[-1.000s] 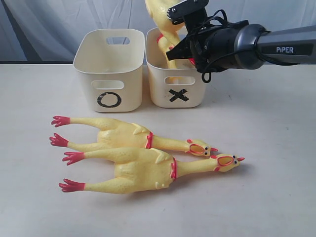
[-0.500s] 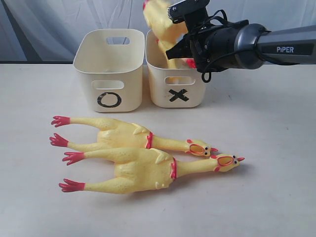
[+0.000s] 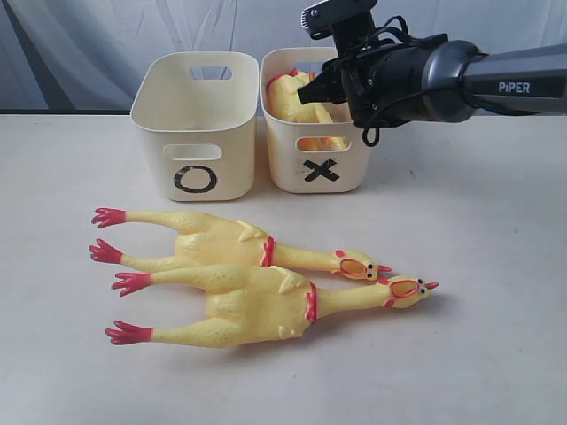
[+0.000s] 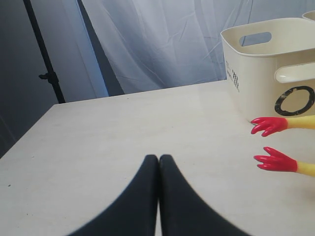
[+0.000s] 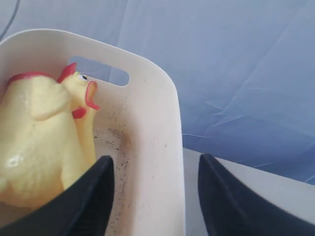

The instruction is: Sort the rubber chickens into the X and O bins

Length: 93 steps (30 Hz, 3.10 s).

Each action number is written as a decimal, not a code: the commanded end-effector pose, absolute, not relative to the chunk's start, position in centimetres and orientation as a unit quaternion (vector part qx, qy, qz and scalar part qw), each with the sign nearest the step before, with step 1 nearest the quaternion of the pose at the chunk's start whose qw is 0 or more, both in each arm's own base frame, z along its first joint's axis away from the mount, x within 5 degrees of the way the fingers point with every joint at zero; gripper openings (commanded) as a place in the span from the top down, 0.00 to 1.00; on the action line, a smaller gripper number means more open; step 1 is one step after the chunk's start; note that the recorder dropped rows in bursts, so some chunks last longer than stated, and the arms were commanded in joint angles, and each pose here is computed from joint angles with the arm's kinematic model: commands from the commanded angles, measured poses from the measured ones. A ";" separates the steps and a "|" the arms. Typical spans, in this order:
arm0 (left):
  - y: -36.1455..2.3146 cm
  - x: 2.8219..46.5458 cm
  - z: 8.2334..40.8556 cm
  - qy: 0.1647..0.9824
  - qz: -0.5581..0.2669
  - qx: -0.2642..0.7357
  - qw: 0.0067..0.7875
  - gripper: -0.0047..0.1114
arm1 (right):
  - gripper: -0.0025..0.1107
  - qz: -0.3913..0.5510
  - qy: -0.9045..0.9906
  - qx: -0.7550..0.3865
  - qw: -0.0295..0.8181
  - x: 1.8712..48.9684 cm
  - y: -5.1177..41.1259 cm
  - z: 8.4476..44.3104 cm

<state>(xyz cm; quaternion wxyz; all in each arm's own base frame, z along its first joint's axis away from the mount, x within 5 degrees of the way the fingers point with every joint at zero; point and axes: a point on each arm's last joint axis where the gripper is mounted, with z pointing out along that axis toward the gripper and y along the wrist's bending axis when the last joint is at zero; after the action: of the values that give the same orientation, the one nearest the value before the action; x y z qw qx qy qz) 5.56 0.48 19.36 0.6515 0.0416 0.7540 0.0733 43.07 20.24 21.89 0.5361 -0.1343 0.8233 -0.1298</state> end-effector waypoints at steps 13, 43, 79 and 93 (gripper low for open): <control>0.5 5.5 19.3 0.753 0.070 0.041 0.652 0.96 | 0.99 -0.156 0.829 -0.082 0.531 39.1 16.9 31.7; 0.5 5.5 19.3 0.753 0.070 0.041 0.652 0.96 | 0.98 -0.085 0.844 -0.077 0.523 29.3 12.1 43.1; 0.0 5.1 23.6 0.558 -0.189 -0.133 0.797 0.96 | 0.98 0.014 0.797 -0.129 0.589 11.7 3.5 41.2; -1.4 4.6 25.0 0.543 -0.280 -0.100 0.785 0.96 | 0.98 0.099 0.812 -0.119 0.562 4.6 0.6 36.4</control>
<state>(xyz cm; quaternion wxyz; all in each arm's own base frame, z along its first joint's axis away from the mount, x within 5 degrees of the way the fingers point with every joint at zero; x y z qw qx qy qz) 4.98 -0.76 24.12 0.7783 -0.1421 0.5453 -0.2769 5.57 0.98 36.93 0.5686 -0.1164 0.8092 0.0919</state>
